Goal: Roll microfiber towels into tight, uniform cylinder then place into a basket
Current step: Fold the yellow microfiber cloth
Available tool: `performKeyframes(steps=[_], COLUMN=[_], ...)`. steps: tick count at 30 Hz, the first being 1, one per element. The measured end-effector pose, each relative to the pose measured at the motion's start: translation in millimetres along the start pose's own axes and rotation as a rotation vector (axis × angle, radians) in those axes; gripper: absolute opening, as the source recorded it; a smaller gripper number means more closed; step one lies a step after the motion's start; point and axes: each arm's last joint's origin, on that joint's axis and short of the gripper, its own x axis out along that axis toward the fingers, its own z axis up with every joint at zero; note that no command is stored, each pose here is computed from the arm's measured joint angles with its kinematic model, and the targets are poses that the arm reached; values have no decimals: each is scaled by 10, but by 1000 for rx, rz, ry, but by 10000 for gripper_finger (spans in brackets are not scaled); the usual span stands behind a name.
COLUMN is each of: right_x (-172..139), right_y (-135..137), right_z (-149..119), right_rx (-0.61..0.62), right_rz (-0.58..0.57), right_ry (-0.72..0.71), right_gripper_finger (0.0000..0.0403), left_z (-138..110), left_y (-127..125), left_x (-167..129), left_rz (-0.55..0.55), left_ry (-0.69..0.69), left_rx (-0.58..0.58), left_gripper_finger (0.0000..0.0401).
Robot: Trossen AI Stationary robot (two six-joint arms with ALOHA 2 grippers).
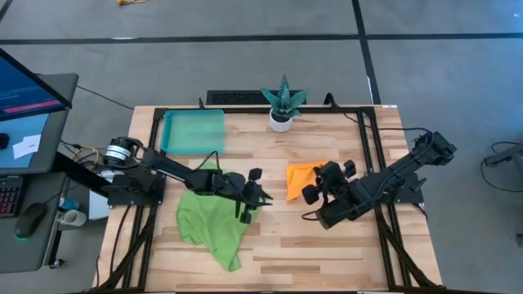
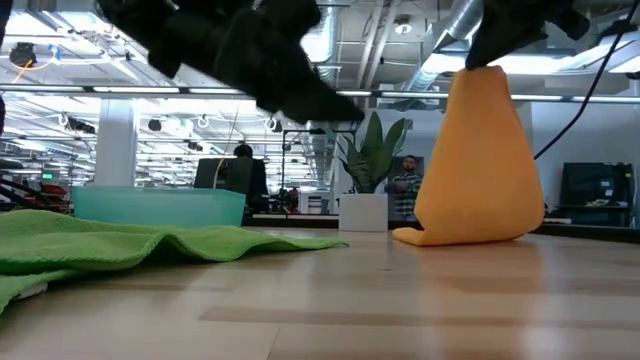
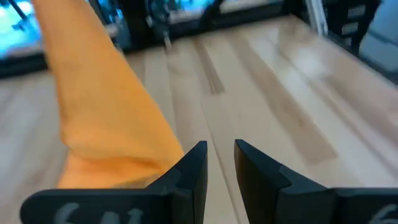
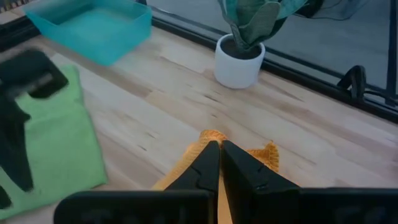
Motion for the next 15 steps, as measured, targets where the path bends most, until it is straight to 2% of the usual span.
performKeyframes(steps=[5,15], right_x=[17,17], right_y=[0,5], right_z=[11,10], right_rx=[4,5], right_rz=[-5,-2], right_ry=[1,2], right_gripper_finger=[38,38], left_z=[-145,-177], left_y=[12,50], left_x=[196,434], left_rz=[7,17], left_ry=[10,21], left_rx=[-3,-29], left_gripper_finger=[72,72])
